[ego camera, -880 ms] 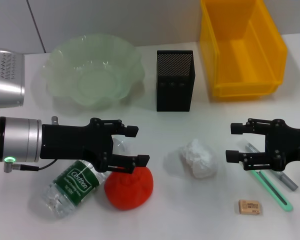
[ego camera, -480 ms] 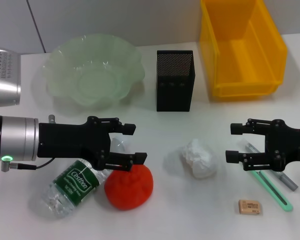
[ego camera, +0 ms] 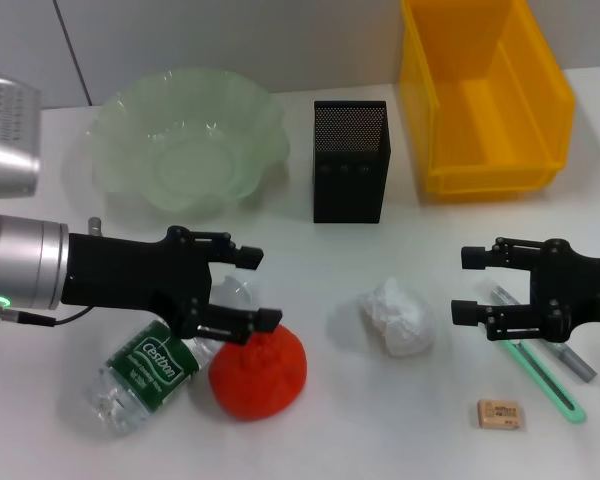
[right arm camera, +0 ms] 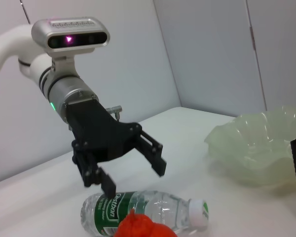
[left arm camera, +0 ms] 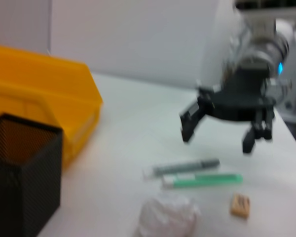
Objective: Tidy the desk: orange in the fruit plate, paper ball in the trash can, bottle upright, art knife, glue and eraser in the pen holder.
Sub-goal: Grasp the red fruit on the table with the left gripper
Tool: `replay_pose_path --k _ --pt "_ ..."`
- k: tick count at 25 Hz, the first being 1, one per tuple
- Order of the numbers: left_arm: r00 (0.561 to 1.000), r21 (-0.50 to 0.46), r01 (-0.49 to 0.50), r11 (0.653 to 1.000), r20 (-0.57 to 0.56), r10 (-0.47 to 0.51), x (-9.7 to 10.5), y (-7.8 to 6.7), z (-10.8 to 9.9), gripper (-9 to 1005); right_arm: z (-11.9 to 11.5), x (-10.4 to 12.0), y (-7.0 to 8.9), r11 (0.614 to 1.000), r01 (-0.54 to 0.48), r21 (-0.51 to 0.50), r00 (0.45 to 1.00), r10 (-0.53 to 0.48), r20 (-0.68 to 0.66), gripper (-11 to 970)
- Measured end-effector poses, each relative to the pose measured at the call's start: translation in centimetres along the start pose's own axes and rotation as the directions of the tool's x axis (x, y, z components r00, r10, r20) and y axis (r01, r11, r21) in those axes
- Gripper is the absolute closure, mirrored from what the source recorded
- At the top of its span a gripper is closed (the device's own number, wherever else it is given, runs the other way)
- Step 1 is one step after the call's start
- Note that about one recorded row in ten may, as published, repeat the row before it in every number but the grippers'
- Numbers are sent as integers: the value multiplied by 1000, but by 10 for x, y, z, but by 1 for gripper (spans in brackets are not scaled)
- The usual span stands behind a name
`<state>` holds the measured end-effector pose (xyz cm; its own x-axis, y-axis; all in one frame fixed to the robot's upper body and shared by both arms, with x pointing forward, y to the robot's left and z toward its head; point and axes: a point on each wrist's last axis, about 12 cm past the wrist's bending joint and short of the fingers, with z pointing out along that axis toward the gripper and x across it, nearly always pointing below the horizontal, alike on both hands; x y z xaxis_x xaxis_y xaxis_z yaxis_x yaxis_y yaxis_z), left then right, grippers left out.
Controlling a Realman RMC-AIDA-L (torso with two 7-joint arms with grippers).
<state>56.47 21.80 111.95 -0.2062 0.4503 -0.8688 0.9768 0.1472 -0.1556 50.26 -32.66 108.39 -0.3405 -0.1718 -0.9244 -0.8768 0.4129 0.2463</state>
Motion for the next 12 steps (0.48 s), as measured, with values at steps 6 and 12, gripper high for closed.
replay_pose_path --k 6,12 --pt "990 39 -42 998 -136 47 -13 -1 12 197 0 0 0 1000 -2 0 1000 2 0 144" --pt "983 54 -69 996 -168 78 -19 -1 18 198 0 1 0 1000 -6 4 1000 6 -1 144"
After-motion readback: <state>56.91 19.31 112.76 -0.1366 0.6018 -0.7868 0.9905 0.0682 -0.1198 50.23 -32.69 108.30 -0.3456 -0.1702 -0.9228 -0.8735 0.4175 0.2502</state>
